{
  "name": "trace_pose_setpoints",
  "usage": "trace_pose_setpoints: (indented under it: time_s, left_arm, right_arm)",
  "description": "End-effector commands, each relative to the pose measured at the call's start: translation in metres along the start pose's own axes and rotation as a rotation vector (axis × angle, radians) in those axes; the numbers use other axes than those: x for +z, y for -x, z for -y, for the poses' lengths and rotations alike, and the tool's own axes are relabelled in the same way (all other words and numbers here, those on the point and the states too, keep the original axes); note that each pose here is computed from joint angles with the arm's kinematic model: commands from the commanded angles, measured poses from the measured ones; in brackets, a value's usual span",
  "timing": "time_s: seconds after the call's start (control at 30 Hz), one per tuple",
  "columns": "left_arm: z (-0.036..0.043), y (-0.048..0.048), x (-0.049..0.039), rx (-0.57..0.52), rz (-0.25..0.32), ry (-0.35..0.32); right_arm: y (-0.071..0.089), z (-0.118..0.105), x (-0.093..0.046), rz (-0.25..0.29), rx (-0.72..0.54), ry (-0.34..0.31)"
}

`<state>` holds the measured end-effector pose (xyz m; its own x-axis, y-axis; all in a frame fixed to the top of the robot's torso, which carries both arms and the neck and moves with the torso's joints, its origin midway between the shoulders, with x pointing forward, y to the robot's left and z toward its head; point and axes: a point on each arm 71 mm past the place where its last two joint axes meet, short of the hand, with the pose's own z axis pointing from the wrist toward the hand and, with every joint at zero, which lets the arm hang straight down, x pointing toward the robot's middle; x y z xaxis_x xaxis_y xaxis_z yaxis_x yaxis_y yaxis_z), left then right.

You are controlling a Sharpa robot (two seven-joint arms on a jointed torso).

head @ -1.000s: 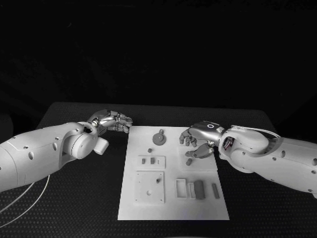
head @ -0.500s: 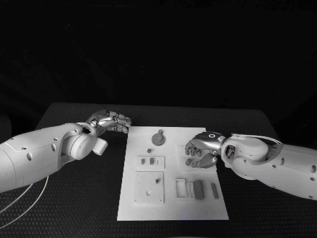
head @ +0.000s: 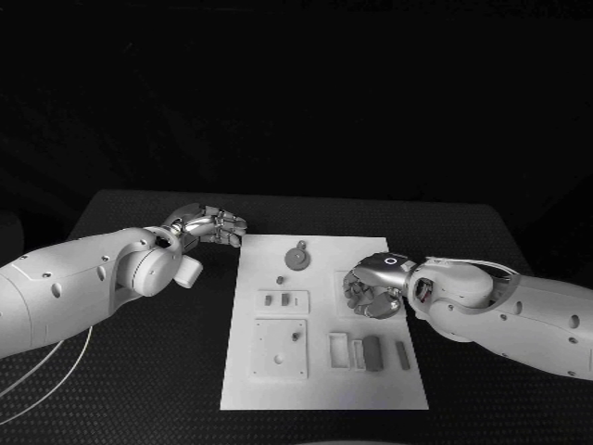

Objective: Assemble the parts on the task board

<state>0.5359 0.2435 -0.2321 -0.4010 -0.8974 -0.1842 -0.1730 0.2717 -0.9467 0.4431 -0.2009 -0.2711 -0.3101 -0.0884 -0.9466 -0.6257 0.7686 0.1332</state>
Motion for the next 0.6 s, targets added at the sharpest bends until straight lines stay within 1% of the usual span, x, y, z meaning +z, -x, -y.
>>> trace_pose_setpoints:
  time_s: [0.03,0.4,0.6]
  left_arm:
    - [0.0027,-0.0016,0.0006,0.0,-0.008,-0.016]
    - [0.0024,-0.0014,0.0004,0.0,-0.009,-0.014]
    - [0.0024,-0.0011,0.0004,0.0,-0.009,-0.014]
  right_arm:
    - [-0.0006,-0.0023,0.0008,0.006,-0.012,0.014]
    - [0.0003,-0.007,0.0027,0.046,-0.042,0.024]
    - [0.0033,-0.0099,0.0025,0.096,-0.053,0.03]
